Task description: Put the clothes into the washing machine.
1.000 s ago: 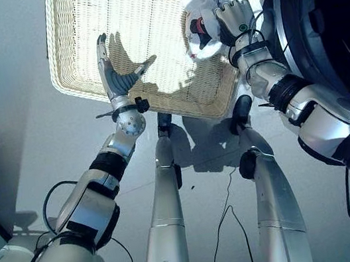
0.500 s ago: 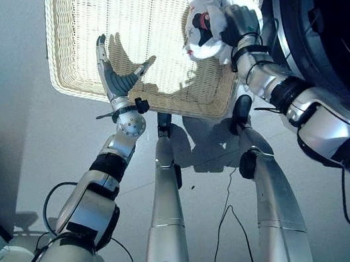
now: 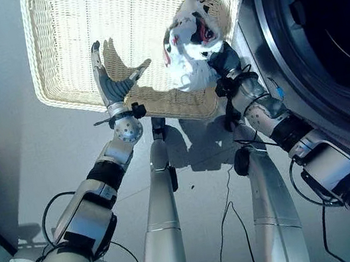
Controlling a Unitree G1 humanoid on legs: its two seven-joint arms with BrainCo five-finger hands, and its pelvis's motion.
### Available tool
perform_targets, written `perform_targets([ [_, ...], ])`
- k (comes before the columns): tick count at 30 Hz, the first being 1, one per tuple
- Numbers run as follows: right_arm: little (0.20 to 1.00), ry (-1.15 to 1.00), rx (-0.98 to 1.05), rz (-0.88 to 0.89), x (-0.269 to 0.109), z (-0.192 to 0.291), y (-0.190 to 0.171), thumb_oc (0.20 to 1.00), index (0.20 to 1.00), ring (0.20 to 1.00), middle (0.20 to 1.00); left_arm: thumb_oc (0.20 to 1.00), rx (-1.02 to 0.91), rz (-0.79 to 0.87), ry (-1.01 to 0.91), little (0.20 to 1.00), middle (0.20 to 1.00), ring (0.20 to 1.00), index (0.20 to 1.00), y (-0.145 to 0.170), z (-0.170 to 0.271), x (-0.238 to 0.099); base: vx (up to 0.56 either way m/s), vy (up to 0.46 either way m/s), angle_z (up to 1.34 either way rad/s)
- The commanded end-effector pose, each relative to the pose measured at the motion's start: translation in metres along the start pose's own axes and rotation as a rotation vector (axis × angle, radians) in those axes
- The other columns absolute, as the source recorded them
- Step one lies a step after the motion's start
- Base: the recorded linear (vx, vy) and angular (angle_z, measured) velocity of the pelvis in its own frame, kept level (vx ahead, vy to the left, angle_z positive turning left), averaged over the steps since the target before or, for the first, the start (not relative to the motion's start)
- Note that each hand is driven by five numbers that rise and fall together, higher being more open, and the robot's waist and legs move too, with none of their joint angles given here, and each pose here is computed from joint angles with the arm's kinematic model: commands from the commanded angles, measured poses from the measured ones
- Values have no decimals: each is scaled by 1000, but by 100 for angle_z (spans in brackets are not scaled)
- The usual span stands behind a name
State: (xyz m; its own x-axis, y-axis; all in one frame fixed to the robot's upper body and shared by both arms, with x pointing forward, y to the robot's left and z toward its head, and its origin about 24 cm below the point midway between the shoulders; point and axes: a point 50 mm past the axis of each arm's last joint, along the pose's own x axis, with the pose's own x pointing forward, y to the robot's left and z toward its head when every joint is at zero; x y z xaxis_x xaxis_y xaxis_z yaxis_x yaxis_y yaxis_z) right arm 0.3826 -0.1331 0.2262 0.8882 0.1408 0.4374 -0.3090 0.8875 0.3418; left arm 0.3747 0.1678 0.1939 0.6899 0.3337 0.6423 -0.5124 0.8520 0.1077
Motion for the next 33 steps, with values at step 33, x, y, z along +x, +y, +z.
perform_targets([
  [33,200,-609,290,-957,-26,177,-153,200,200,200,200,1000,38,106,-24,1000,1000,1000,1000,50,-20,6,-9,-5,-4],
])
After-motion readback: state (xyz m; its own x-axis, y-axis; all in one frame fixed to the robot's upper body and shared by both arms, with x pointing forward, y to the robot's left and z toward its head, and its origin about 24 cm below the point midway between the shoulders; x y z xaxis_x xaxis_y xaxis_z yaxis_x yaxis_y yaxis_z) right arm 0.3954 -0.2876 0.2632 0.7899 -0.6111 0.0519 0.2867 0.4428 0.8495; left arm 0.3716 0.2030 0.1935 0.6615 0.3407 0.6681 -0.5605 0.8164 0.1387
